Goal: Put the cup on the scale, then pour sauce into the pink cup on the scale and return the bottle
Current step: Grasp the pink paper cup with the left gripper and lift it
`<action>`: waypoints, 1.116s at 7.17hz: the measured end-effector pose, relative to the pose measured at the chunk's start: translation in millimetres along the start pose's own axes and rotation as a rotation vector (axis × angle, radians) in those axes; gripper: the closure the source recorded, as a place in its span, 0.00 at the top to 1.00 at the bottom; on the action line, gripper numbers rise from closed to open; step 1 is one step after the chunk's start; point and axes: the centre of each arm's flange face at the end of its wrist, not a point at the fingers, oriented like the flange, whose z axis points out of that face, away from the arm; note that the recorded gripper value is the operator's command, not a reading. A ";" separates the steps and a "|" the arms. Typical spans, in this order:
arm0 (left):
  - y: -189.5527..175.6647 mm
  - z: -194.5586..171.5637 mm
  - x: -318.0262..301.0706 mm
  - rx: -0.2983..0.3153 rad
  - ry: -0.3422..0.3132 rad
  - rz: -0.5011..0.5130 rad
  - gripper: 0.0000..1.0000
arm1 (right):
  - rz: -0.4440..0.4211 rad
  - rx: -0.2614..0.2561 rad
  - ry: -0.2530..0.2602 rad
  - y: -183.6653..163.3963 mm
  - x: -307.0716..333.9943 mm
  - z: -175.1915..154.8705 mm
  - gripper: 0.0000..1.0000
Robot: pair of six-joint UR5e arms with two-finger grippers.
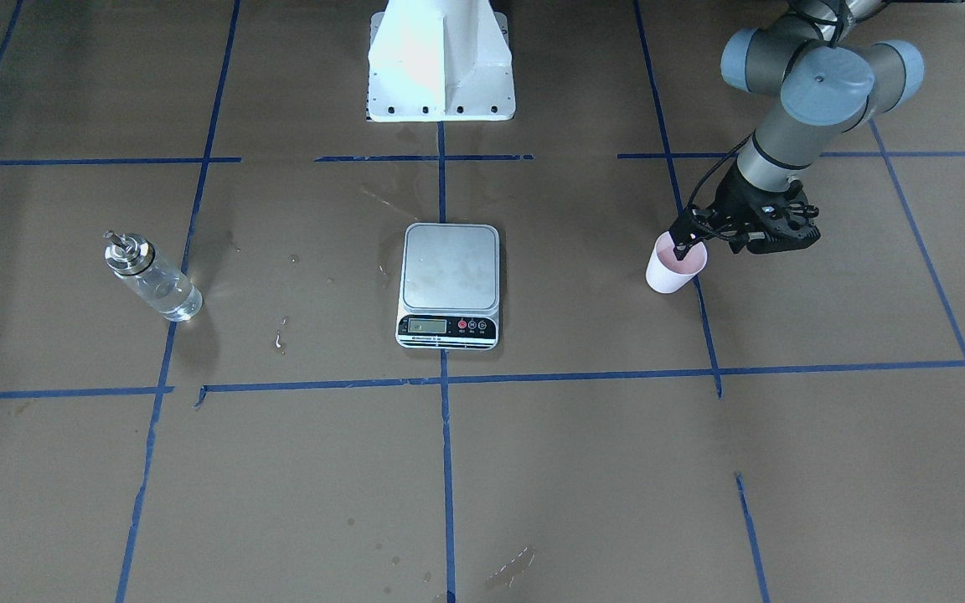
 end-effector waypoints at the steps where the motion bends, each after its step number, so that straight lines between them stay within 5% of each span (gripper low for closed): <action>1: 1.2 2.6 0.0 -0.004 -0.003 0.001 0.40 | 0.000 0.000 0.000 0.0 0.0 0.0 1.00; 3: 2.3 3.6 1.3 -0.009 -0.005 0.003 0.00 | 0.002 0.000 0.000 0.1 0.7 0.1 1.00; 6: 4.8 -5.2 10.1 -0.023 0.011 0.005 0.00 | 0.002 -0.001 0.000 0.1 0.9 0.4 1.00; 8: 6.5 -47.7 50.5 -0.047 -0.006 -0.014 0.00 | 0.003 0.000 -0.001 0.1 0.5 -0.2 1.00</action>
